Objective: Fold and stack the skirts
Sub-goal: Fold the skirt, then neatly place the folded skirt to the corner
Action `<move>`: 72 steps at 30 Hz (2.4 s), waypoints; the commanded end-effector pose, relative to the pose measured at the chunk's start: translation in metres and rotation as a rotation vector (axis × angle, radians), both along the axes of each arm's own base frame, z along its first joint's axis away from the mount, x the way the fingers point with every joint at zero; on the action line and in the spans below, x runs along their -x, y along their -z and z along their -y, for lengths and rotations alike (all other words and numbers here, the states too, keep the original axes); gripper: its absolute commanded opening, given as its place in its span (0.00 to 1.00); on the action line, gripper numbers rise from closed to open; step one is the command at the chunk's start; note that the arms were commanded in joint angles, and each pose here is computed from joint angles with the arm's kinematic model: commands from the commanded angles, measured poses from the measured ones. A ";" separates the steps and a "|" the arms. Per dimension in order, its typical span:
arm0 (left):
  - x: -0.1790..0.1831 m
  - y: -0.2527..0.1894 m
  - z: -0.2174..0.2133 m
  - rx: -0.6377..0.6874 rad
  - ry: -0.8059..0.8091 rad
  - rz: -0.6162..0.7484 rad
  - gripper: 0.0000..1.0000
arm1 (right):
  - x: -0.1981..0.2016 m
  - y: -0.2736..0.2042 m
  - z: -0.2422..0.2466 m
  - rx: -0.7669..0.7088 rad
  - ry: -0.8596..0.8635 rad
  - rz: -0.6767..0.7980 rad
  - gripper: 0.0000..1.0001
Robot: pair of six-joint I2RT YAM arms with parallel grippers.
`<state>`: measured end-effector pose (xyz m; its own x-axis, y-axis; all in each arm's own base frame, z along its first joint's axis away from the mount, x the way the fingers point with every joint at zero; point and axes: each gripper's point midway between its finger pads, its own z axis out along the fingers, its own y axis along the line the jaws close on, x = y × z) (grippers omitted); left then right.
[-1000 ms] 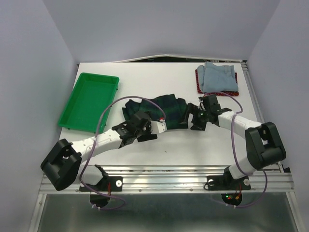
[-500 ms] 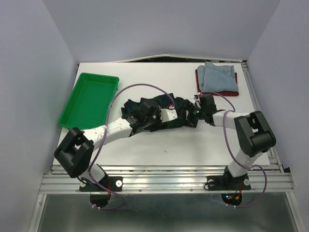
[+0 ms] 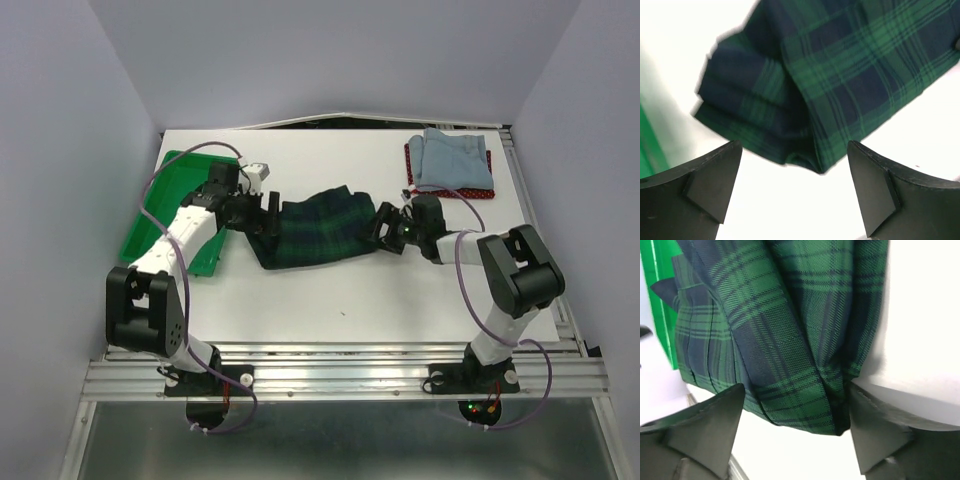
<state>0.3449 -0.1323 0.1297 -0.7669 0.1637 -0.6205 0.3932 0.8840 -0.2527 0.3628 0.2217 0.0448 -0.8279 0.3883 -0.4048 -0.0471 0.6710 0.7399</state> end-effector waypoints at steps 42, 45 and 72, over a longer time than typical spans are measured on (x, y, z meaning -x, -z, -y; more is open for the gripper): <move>0.064 0.040 0.023 0.419 -0.582 -0.295 0.98 | 0.016 0.037 0.017 0.095 0.045 -0.193 1.00; 0.067 0.046 0.019 0.424 -0.624 -0.299 0.98 | 0.028 0.039 0.019 0.085 0.070 -0.248 1.00; 0.039 0.095 0.004 0.286 -0.669 -0.256 0.91 | 0.026 0.049 0.015 0.073 0.049 -0.271 0.88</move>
